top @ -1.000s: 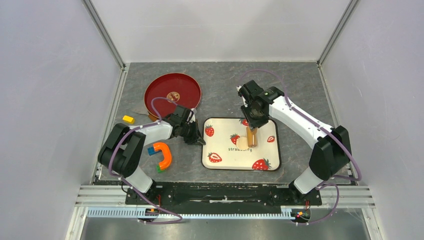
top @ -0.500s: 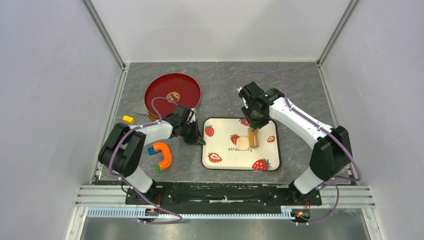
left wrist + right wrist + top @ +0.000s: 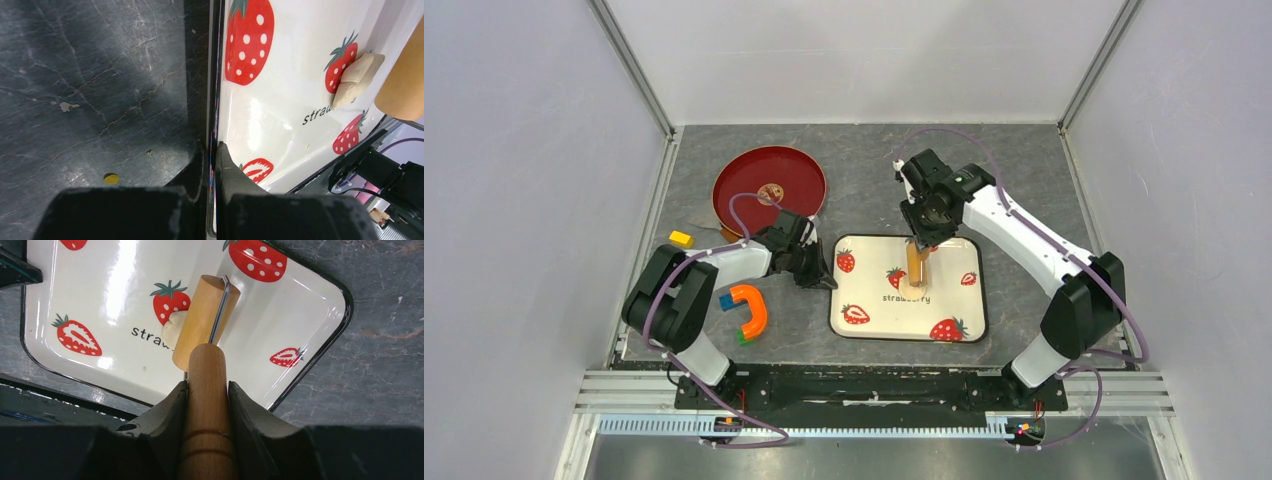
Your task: Roll out the dumpling wrappers from the dough
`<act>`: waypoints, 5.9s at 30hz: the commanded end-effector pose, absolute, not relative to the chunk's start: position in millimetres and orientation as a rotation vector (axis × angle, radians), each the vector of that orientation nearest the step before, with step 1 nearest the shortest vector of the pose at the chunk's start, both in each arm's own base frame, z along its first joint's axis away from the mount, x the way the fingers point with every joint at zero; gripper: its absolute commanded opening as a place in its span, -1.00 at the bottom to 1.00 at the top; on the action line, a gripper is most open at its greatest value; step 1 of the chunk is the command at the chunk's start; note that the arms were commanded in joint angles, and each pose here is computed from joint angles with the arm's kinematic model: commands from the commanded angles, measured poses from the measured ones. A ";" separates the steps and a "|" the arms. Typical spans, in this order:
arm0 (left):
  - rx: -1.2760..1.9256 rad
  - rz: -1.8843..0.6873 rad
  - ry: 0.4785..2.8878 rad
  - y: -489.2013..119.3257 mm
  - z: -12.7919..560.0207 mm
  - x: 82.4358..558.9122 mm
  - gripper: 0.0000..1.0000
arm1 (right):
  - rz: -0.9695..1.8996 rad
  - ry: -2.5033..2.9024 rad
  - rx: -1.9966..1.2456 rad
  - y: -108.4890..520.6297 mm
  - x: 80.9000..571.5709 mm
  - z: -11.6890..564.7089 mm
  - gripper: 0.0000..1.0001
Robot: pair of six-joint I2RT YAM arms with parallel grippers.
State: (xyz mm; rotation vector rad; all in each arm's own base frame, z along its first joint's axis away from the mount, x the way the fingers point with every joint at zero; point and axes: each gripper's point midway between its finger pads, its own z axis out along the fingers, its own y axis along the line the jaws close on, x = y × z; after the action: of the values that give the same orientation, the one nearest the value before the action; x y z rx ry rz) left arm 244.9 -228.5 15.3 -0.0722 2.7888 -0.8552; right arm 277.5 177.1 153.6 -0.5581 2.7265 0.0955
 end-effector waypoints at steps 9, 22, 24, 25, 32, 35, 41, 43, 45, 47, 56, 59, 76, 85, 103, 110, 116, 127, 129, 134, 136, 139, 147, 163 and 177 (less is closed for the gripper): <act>-0.069 -0.513 2.962 -186.1 -36.3 215.7 -0.96 | 0.028 2.817 -0.591 167.8 264.8 115.6 -1.00; -0.066 -0.491 2.969 -183.5 -37.8 214.9 -0.96 | -0.113 2.935 -0.575 136.6 245.1 86.0 -1.00; -0.066 -0.491 2.969 -183.8 -37.8 214.9 -0.96 | -0.119 2.939 -0.577 132.7 243.1 85.3 -1.00; -0.067 -0.491 2.968 -183.7 -37.5 215.5 -0.96 | -0.124 2.950 -0.579 130.1 241.0 83.2 -1.00; -0.067 -0.489 2.971 -183.5 -38.1 215.0 -0.96 | -0.145 3.000 -0.585 115.0 226.3 67.8 -1.00; -0.066 -0.488 2.973 -183.5 -38.9 214.7 -0.96 | -0.137 3.020 -0.580 110.8 220.1 62.5 -1.00; -0.066 -0.488 2.977 -184.0 -39.9 214.5 -0.96 | -0.148 3.051 -0.594 104.2 209.4 49.7 -1.00; -0.064 -0.489 2.976 -184.1 -39.6 214.6 -0.96 | -0.177 3.062 -0.596 98.9 206.1 46.4 -1.00; -0.065 -0.488 2.978 -183.8 -39.9 214.1 -0.96 | -0.226 3.063 -0.592 92.3 204.3 45.2 -1.00; -0.066 -0.487 2.978 -183.8 -39.8 214.0 -0.96 | -0.282 3.062 -0.586 84.9 202.5 44.6 -1.00; -0.067 -0.482 2.977 -183.0 -39.8 214.1 -0.96 | -0.321 3.075 -0.558 69.9 192.7 42.8 -1.00; -0.069 -0.483 2.977 -183.1 -39.6 214.0 -0.96 | -0.372 3.070 -0.537 62.1 191.7 44.5 -1.00; -0.084 -0.458 2.983 -180.3 -41.3 213.4 -0.96 | -0.492 3.040 -0.459 45.2 185.9 59.5 -1.00; -0.098 -0.430 2.984 -177.0 -41.5 213.2 -0.96 | -0.518 3.033 -0.439 40.1 181.4 62.7 -1.00; -0.112 -0.407 2.985 -174.3 -42.1 213.1 -0.96 | -0.572 2.998 -0.377 32.0 177.2 74.2 -1.00; -0.113 -0.408 2.985 -174.6 -42.3 213.4 -0.96 | -0.578 2.984 -0.351 30.4 176.4 78.5 -1.00; -0.112 -0.408 2.987 -174.6 -42.5 213.1 -0.96 | -0.587 2.974 -0.336 29.1 177.1 81.8 -1.00; -0.110 -0.408 2.985 -174.7 -42.2 213.7 -0.96 | -0.595 2.969 -0.329 27.7 176.5 83.6 -1.00; -0.108 -0.408 2.985 -174.7 -42.1 213.7 -0.96 | -0.593 2.967 -0.325 27.7 176.4 84.5 -1.00; -0.109 -0.408 2.989 -175.1 -42.7 213.2 -0.96 | -0.588 2.973 -0.331 28.1 175.6 83.7 -1.00; -0.110 -0.408 2.988 -174.9 -42.7 213.5 -0.96 | -0.583 2.977 -0.336 29.0 175.5 83.0 -1.00; -0.109 -0.408 2.990 -174.9 -42.9 213.1 -0.96 | -0.586 2.979 -0.349 29.3 175.3 81.5 -1.00; -0.104 -0.414 2.991 -175.8 -42.9 213.5 -0.96 | -0.348 2.904 -0.423 59.4 198.3 95.5 -1.00; -0.095 -0.423 2.993 -176.9 -43.0 213.5 -0.96 | 0.191 2.466 -0.504 156.0 282.4 200.4 -1.00; -0.094 -0.425 2.995 -177.4 -43.2 213.4 -0.96 | 0.265 2.439 -0.616 181.3 275.5 155.9 -1.00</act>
State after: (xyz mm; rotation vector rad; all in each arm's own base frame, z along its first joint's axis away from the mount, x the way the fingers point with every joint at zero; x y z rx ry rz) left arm 247.0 -228.2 13.5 -0.0777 2.8074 -0.8187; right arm 267.6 167.0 153.3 -0.5893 2.5251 0.2124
